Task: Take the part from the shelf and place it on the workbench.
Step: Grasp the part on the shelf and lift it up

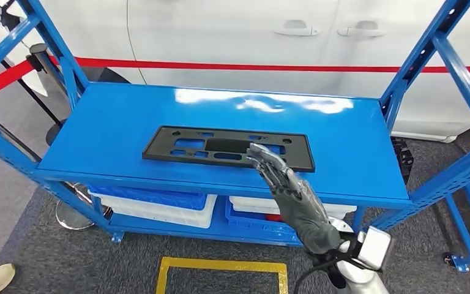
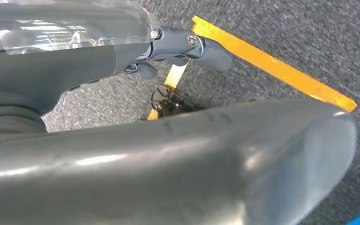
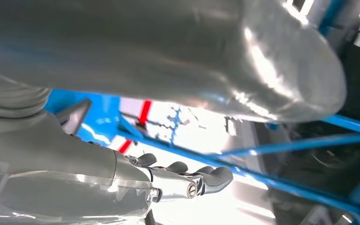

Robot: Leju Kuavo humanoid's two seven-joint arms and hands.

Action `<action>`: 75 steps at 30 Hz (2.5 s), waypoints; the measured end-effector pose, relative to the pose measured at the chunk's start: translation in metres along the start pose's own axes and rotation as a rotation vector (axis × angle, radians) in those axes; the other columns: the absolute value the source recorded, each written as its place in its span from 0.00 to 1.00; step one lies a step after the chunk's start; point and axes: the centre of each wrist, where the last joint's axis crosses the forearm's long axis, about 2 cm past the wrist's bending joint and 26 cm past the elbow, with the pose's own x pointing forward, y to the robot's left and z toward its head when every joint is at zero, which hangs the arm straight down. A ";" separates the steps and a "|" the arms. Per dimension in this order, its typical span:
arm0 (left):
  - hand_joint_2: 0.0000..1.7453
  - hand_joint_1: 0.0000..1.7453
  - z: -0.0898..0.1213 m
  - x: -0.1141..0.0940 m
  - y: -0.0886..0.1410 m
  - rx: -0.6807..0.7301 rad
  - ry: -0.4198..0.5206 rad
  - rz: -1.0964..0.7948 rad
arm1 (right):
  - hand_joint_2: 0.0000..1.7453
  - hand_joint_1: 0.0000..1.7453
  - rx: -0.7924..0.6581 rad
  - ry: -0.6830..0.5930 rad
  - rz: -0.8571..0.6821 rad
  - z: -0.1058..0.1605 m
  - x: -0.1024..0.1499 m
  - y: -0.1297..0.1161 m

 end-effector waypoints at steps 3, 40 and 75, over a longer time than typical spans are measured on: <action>0.00 0.00 0.001 -0.002 -0.001 -0.002 -0.009 0.000 | 0.00 0.00 0.024 0.030 -0.011 -0.002 -0.014 0.006; 0.00 0.00 0.001 -0.002 -0.002 0.003 -0.020 -0.015 | 1.00 0.00 0.298 0.214 0.661 -0.102 -0.086 0.058; 0.00 0.00 0.001 -0.002 -0.001 -0.013 -0.012 -0.089 | 1.00 0.00 0.328 0.512 1.425 -0.007 -0.146 0.055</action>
